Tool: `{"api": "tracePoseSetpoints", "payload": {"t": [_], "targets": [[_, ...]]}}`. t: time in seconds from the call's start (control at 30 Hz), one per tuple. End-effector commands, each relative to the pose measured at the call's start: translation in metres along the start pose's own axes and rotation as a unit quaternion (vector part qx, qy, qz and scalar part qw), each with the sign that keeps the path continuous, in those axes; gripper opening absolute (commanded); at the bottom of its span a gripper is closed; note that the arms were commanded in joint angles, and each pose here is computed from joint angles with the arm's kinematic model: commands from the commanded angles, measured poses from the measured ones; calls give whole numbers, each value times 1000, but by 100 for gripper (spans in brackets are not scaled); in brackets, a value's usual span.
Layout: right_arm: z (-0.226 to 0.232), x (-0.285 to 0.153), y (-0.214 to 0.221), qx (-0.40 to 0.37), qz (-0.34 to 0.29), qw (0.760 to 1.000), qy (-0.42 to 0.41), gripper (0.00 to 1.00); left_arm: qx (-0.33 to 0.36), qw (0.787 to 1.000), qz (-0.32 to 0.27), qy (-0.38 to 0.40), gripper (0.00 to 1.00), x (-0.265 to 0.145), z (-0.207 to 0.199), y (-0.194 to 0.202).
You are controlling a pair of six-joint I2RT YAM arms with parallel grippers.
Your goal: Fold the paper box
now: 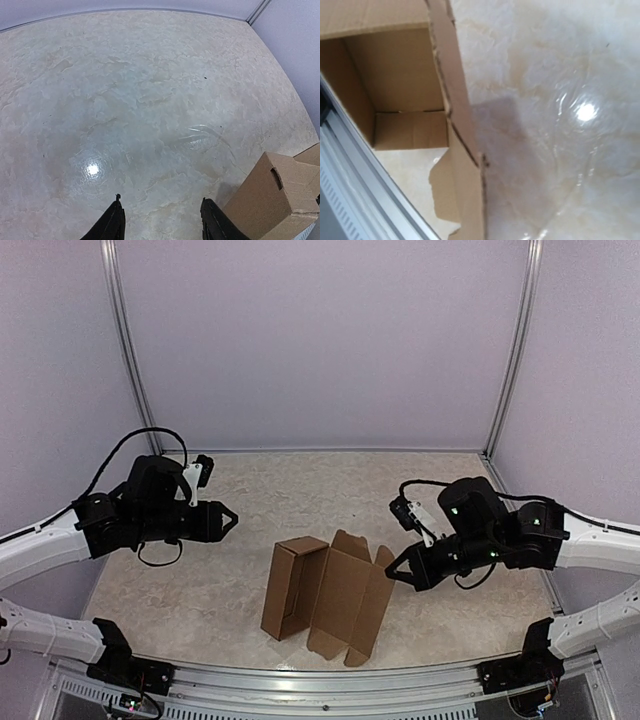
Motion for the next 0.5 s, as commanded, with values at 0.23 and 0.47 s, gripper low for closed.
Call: {"api": "tracePoseSetpoints", "payload": {"t": [0.23,0.47], "targets": [[-3,-42,-17,-94,0,993,65,0,15,1000,-6,-12,50,-6,1,-8],[0,-70,-36,-160,-16,982,101,0,15,1000,-7,-13,51,-6,1,-7]]}}
Point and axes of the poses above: each gripper's point midway between its finger pads, its own x axis out along the fingers, its own z axis along the line the jaws close on, y = z × x, the point moved 2 cm from there along -x, back along the fingers, and after that the axes turned 8 degrees about x, right-handed, at the moved point
